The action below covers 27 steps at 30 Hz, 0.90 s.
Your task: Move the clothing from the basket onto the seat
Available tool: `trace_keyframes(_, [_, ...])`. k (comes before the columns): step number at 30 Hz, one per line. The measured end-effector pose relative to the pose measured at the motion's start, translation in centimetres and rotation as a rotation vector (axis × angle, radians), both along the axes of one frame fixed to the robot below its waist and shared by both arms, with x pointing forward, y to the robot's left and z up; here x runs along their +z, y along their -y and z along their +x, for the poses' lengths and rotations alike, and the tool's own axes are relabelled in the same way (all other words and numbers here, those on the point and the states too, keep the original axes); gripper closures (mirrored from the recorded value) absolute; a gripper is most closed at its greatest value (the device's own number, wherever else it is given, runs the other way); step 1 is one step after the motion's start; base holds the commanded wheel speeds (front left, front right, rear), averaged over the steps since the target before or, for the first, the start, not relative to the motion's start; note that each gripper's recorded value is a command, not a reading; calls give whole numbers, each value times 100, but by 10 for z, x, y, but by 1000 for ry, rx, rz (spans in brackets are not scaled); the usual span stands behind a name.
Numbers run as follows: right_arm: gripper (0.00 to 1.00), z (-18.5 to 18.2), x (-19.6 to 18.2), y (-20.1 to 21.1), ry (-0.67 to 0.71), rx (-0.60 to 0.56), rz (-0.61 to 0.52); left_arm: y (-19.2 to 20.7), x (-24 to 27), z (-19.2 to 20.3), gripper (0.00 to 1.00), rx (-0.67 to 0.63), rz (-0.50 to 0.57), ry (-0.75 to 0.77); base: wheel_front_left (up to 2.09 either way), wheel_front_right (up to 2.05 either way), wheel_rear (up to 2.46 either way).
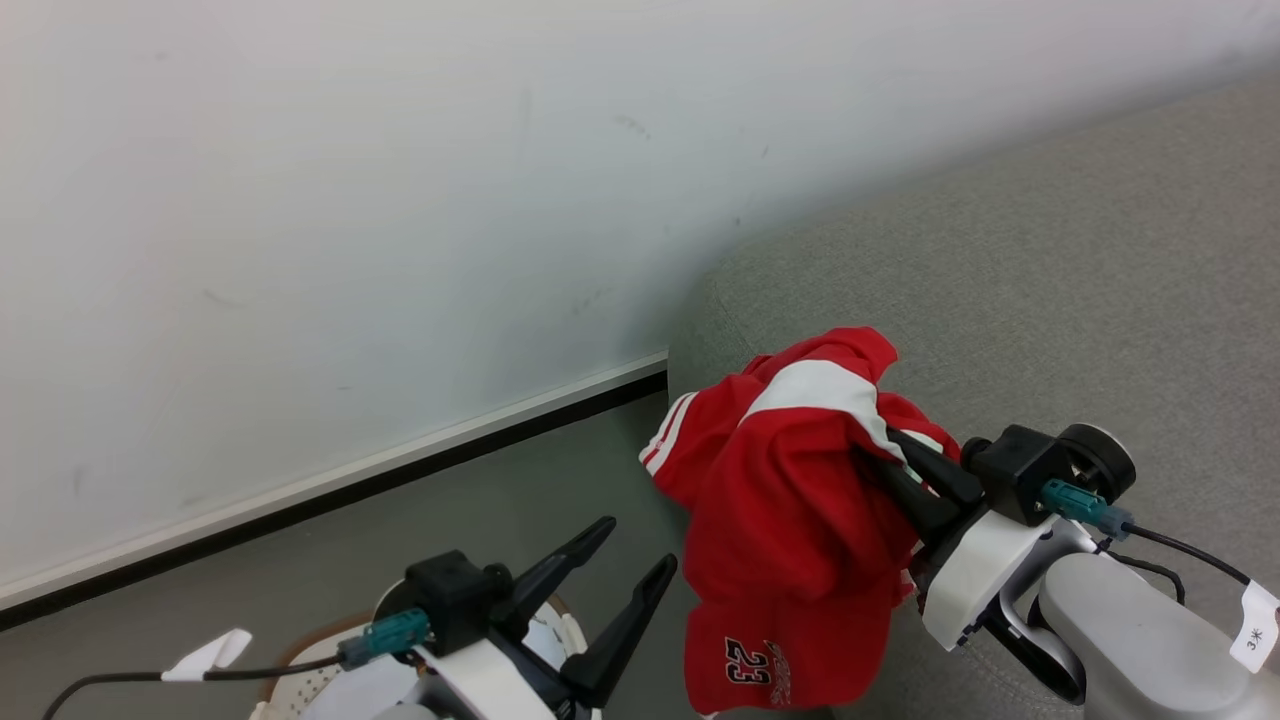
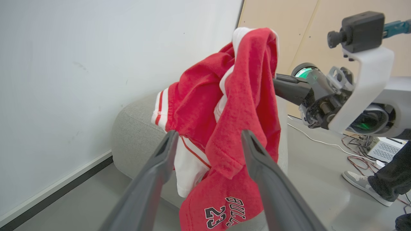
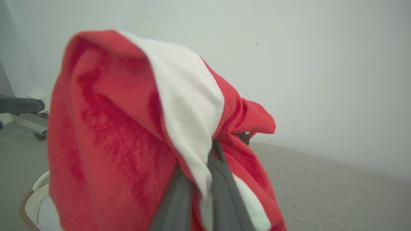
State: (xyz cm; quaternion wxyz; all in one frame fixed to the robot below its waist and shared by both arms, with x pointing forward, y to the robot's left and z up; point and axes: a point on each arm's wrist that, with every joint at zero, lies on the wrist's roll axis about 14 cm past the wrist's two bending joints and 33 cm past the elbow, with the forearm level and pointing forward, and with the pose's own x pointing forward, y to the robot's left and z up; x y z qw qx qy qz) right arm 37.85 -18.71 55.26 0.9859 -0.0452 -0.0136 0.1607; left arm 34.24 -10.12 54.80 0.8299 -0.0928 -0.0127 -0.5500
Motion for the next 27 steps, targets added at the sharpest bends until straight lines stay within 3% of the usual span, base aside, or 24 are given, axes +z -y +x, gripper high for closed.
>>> trace_keyframes(13, [100,10,17,40,37,-98,10,6,-8,2,0,-32,6,-16,0,0,0])
trace_keyframes(27, [100,129,103,154,219,-353,-129,-12,-41,70,0,-27,8,-57,0,0,0])
